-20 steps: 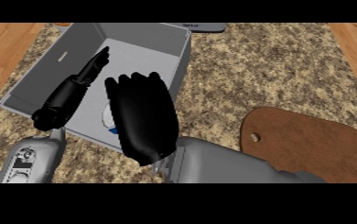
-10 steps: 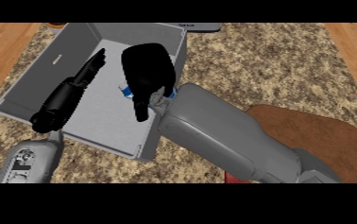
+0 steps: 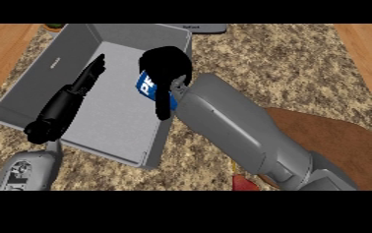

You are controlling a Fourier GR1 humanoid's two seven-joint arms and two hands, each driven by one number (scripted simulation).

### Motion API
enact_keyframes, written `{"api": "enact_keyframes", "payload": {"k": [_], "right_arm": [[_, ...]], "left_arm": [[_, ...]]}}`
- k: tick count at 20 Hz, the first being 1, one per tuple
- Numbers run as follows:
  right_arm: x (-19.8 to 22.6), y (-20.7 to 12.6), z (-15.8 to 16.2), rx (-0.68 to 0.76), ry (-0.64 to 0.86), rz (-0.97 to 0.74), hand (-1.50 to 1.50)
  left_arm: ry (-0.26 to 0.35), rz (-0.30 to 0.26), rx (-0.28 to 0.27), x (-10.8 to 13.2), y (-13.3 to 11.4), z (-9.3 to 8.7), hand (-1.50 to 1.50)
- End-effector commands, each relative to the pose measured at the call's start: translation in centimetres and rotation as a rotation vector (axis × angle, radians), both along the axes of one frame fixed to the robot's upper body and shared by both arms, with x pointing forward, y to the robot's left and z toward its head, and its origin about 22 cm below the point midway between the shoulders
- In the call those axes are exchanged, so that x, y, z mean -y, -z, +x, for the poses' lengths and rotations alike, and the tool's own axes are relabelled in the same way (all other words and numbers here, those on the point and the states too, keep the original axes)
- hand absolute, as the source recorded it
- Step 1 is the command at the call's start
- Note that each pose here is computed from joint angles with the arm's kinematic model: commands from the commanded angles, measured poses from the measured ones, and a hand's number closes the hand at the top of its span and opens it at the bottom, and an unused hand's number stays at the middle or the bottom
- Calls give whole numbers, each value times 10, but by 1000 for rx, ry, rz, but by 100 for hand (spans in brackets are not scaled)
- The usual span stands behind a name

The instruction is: Pick the can from the cutting board and place it in the cardboard box

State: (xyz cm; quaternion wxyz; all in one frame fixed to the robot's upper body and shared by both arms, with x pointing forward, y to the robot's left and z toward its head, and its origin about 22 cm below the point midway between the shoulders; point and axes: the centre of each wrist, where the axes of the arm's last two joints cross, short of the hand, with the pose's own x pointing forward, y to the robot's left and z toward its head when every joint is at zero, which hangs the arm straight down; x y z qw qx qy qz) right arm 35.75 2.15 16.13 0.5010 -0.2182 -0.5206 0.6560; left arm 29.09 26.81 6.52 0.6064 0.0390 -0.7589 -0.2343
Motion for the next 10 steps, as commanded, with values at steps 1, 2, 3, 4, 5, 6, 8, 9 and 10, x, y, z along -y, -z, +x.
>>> {"api": "enact_keyframes", "payload": {"k": [1, 2, 3, 4, 5, 6, 8, 9, 10], "right_arm": [[16, 7, 5, -32, -104, 101, -150], [8, 11, 2, 3, -100, 199, -150], [15, 10, 4, 25, -92, 297, -150], [14, -17, 9, 57, -66, 422, -150], [23, -11, 9, 41, -40, 532, -150], [37, -19, 11, 13, 27, 700, -150], [53, -23, 17, -8, 106, 905, -150], [62, -18, 21, -31, 182, 986, -150], [64, -13, 22, -65, 201, 1024, -150]], "left_arm": [[-6, -14, -20, 0, 8, 1, 0], [9, -6, -13, 3, 11, 1, 0], [6, -1, -3, 19, 5, 2, 0], [1, 1, -2, -5, 8, 3, 0], [28, -18, -2, 2, 4, 1, 0], [8, -12, 9, 2, -6, 2, 0], [21, -8, 7, 13, 3, 1, 0], [6, -4, -3, 8, 8, 0, 0], [21, 6, 19, 13, -3, 11, 0]]}}
